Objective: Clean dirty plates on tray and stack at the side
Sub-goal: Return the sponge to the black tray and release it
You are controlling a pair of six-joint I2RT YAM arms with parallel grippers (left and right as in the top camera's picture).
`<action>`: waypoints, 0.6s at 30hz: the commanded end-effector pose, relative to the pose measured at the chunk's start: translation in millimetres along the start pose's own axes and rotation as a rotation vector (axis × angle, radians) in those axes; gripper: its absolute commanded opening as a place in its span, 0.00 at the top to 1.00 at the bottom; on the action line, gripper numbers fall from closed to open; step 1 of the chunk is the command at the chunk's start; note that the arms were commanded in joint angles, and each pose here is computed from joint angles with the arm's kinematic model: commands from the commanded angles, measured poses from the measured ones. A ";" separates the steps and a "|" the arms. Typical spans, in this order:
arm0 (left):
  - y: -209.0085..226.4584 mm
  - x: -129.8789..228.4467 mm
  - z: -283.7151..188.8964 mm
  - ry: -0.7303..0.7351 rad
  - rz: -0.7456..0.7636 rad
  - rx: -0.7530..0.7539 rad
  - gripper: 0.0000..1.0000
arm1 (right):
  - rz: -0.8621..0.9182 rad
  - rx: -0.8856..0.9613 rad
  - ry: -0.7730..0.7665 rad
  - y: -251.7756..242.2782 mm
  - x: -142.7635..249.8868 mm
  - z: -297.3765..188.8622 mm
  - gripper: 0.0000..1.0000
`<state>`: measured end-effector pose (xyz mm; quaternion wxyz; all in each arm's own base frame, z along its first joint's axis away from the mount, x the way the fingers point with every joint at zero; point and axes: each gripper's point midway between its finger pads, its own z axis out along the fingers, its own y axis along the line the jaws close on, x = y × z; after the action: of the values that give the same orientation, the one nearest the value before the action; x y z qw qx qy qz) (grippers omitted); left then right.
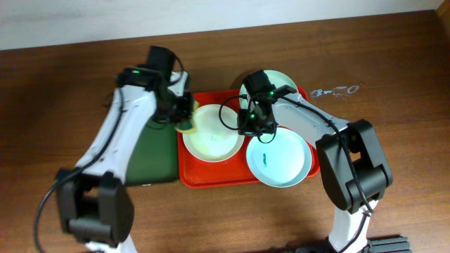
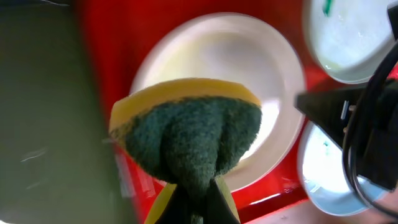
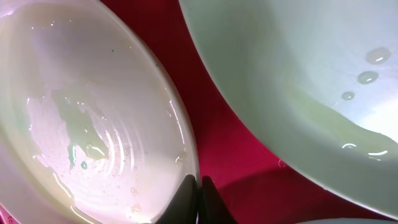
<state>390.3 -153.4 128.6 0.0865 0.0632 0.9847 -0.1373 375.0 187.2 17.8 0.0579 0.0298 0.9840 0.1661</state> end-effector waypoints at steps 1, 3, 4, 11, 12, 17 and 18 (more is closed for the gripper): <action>48.9 1.3 -29.2 -0.032 -0.025 -0.224 1.00 | 0.002 0.010 0.012 -2.4 3.8 4.1 0.93; 71.1 11.3 -24.5 0.013 -0.052 -0.293 1.00 | 0.002 0.010 0.012 -2.4 3.8 4.1 0.86; 79.3 15.7 -21.1 0.027 -0.062 -0.317 1.00 | 0.002 0.010 0.011 -2.3 3.7 4.1 0.83; 105.5 40.5 20.2 0.071 -0.094 -0.352 1.00 | 0.002 0.011 0.011 -2.4 3.7 4.1 0.81; 112.9 43.3 23.6 0.068 -0.121 -0.377 1.00 | 0.002 0.011 0.011 -2.4 3.7 4.1 0.81; 127.6 52.0 39.8 0.059 -0.152 -0.404 1.00 | 0.002 0.011 0.011 -2.4 3.6 4.1 0.80; 130.8 56.6 48.5 0.056 -0.151 -0.407 1.00 | 0.002 0.011 0.011 -2.4 3.6 4.1 0.74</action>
<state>369.3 -42.7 54.6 0.0656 -0.0187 0.9966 0.0473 374.6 187.1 17.7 0.0573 0.0300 0.9840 0.1661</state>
